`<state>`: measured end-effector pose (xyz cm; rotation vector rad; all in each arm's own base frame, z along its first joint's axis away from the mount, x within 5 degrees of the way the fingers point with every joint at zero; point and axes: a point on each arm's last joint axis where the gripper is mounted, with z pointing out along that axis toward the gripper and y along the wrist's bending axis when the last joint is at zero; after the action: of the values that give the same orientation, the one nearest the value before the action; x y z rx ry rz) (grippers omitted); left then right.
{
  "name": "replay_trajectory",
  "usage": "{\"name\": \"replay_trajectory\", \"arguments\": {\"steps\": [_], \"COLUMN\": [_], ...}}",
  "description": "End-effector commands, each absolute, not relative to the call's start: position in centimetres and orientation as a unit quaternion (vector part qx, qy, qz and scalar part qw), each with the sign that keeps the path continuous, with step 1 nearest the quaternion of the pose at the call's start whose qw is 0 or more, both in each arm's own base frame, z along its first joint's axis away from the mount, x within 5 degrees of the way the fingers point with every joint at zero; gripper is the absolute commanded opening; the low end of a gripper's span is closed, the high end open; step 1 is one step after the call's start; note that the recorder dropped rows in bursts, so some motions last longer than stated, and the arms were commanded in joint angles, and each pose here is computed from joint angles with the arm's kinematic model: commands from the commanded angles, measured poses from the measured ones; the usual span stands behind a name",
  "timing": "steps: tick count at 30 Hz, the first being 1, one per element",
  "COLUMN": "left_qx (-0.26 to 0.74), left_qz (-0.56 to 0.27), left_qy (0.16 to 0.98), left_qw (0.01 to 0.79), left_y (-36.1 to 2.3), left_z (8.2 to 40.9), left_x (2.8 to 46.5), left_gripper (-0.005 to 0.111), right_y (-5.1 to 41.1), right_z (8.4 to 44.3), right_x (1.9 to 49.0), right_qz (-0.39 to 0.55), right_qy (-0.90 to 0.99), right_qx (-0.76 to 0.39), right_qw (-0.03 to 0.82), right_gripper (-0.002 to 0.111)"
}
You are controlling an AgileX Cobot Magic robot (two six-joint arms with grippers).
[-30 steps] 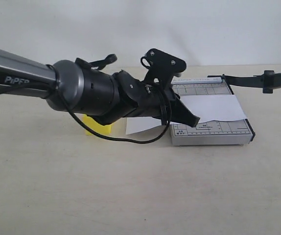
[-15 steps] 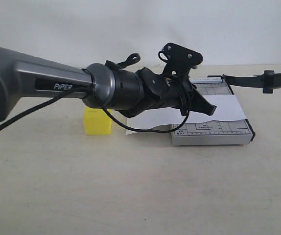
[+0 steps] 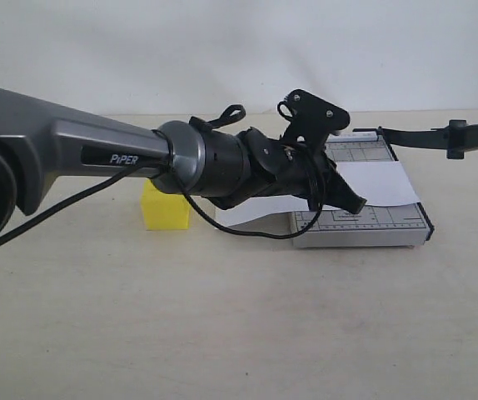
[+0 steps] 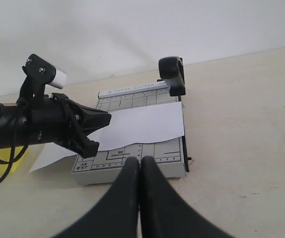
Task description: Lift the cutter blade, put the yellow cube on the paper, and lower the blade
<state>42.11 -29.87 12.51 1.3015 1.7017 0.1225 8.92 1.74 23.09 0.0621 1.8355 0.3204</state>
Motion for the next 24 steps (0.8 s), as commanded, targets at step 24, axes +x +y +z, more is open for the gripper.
{"name": "replay_trajectory", "arguments": {"steps": [24], "left_qx": [0.527], "left_qz": [0.112], "left_qy": [0.696], "left_qw": [0.475], "left_y": [-29.1], "left_z": [9.8], "left_x": [42.9], "left_gripper": [0.004], "right_y": [1.8], "right_z": [23.1], "right_x": [8.9], "right_qz": [0.138], "right_qy": [0.788], "right_qx": [0.025], "right_qw": [0.599], "right_gripper": [0.000]}}
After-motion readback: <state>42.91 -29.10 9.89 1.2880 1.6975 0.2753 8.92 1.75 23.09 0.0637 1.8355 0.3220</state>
